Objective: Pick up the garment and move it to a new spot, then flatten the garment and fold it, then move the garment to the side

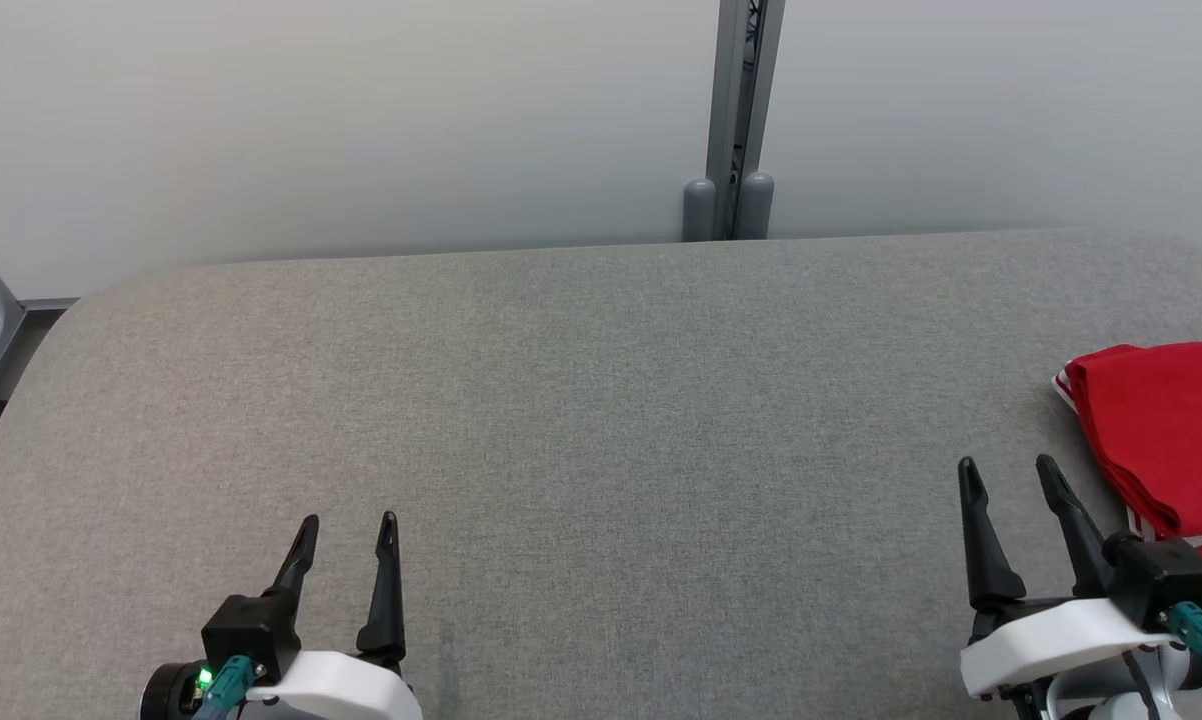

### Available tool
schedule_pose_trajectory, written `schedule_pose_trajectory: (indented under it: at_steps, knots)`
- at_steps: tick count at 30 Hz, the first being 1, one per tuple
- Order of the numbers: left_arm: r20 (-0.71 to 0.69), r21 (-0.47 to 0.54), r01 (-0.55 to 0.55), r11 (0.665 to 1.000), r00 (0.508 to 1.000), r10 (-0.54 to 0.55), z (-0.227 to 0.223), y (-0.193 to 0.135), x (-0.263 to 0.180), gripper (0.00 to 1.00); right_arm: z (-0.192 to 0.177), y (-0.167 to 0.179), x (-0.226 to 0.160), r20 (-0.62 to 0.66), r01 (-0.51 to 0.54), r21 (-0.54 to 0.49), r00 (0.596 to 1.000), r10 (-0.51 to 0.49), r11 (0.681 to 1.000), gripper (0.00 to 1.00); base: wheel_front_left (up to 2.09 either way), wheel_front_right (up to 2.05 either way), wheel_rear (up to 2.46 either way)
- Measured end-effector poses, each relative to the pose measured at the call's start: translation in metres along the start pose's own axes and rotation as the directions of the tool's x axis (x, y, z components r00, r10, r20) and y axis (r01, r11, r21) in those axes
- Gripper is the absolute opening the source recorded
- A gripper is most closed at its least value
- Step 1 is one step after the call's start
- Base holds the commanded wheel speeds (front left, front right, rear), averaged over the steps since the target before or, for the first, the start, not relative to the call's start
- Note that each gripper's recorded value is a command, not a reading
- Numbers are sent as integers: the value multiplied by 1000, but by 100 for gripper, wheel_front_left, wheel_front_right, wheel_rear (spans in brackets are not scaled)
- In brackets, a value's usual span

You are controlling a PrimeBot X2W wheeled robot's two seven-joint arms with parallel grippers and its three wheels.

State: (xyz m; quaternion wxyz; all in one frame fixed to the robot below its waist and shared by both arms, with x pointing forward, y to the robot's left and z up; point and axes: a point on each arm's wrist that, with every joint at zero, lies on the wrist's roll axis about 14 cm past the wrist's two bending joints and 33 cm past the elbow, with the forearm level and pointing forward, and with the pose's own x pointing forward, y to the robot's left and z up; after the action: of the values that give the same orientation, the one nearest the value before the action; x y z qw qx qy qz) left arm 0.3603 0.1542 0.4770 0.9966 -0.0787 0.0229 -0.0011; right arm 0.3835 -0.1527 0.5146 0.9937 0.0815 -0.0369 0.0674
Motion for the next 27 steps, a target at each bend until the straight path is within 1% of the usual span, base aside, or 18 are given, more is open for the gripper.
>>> schedule_pose_trajectory:
  at_steps: [9, 27]
  knots:
    - [-4, 4, -8, 1000, 1000, 8, -1, 2, 0, 100, -4, 4, -2, -9, -10, 15, 1000, 10, 1000, 100, 0, 0, 0]
    - [-14, 9, -20, 1000, 1000, 20, -5, 5, -3, 100, -10, 3, -6, -32, -6, 13, 999, 7, 1000, 100, 0, 0, 0]
